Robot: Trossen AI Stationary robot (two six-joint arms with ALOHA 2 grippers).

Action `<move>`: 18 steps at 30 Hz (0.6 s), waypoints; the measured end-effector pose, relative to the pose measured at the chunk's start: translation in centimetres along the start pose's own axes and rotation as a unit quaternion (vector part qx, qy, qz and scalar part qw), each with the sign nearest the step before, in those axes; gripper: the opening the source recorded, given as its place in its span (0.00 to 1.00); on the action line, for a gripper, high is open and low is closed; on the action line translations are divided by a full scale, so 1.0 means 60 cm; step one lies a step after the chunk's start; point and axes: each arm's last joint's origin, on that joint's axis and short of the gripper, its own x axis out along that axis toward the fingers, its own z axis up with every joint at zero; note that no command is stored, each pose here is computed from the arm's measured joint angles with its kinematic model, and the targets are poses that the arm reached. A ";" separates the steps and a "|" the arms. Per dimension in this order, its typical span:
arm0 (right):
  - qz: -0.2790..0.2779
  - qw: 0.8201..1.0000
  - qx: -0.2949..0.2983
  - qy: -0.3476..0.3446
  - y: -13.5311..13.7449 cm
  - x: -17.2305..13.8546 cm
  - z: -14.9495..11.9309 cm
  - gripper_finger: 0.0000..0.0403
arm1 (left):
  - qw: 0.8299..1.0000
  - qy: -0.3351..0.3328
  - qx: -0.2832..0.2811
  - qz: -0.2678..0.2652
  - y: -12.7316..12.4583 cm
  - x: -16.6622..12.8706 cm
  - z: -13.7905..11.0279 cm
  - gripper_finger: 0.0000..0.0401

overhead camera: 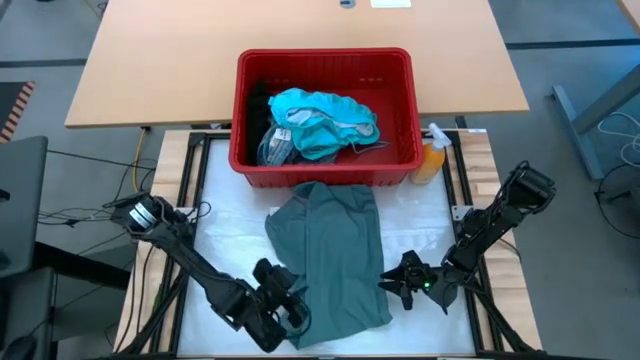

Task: Fold Laundry from Bin
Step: Fold the light blue pants

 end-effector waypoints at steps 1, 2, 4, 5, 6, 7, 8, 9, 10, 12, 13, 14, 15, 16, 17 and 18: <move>0.001 1.000 -0.003 -0.001 0.000 0.000 0.000 0.49 | 1.000 -0.012 -0.006 0.007 0.002 0.003 -0.002 0.42; 0.002 1.000 -0.003 -0.001 0.001 0.000 0.000 0.49 | 1.000 -0.022 -0.013 0.016 0.006 0.010 -0.004 0.42; 0.001 1.000 -0.004 -0.001 0.001 0.000 0.000 0.49 | 0.998 -0.038 -0.044 0.028 0.012 0.024 -0.005 0.42; 0.001 1.000 -0.004 -0.001 0.001 0.000 0.000 0.49 | 0.997 -0.042 -0.057 0.038 0.018 0.033 -0.005 0.42; 0.001 1.000 -0.005 0.000 0.000 0.000 0.000 0.49 | 0.996 -0.040 -0.069 0.047 0.025 0.044 -0.003 0.42; 0.000 1.000 -0.007 0.000 0.000 0.000 0.000 0.49 | 0.995 -0.034 -0.073 0.056 0.033 0.056 0.000 0.42; -0.002 1.000 -0.009 0.001 -0.001 0.000 0.000 0.49 | 0.995 -0.023 -0.079 0.060 0.039 0.068 0.004 0.42; -0.001 1.000 -0.011 0.001 -0.001 0.000 0.000 0.49 | 0.995 -0.014 -0.076 0.067 0.046 0.079 0.008 0.43; -0.001 1.000 -0.011 0.001 0.000 0.000 0.000 0.49 | 0.994 -0.008 -0.071 0.079 0.053 0.090 0.013 0.43; -0.002 1.000 -0.018 0.001 -0.001 0.000 0.000 0.49 | 0.994 0.000 -0.062 0.096 0.065 0.112 0.030 0.45; -0.002 1.000 -0.022 0.001 -0.001 0.000 0.000 0.49 | 0.993 0.004 -0.061 0.100 0.069 0.125 0.039 0.47; -0.002 1.000 -0.023 0.001 -0.001 0.000 0.000 0.49 | 0.993 0.010 -0.056 0.107 0.075 0.136 0.047 0.48; -0.003 1.000 -0.022 0.000 -0.001 0.000 0.000 0.49 | 0.992 0.018 -0.051 0.117 0.083 0.149 0.054 0.49; -0.003 1.000 -0.023 0.000 -0.001 0.000 0.000 0.49 | 0.991 0.026 -0.048 0.126 0.092 0.162 0.062 0.51; -0.003 1.000 -0.022 0.000 -0.001 0.000 0.000 0.49 | 0.990 0.035 -0.051 0.126 0.097 0.175 0.070 0.52; -0.003 1.000 -0.022 0.000 -0.001 0.000 0.000 0.49 | 0.990 0.047 -0.053 0.125 0.103 0.186 0.078 0.54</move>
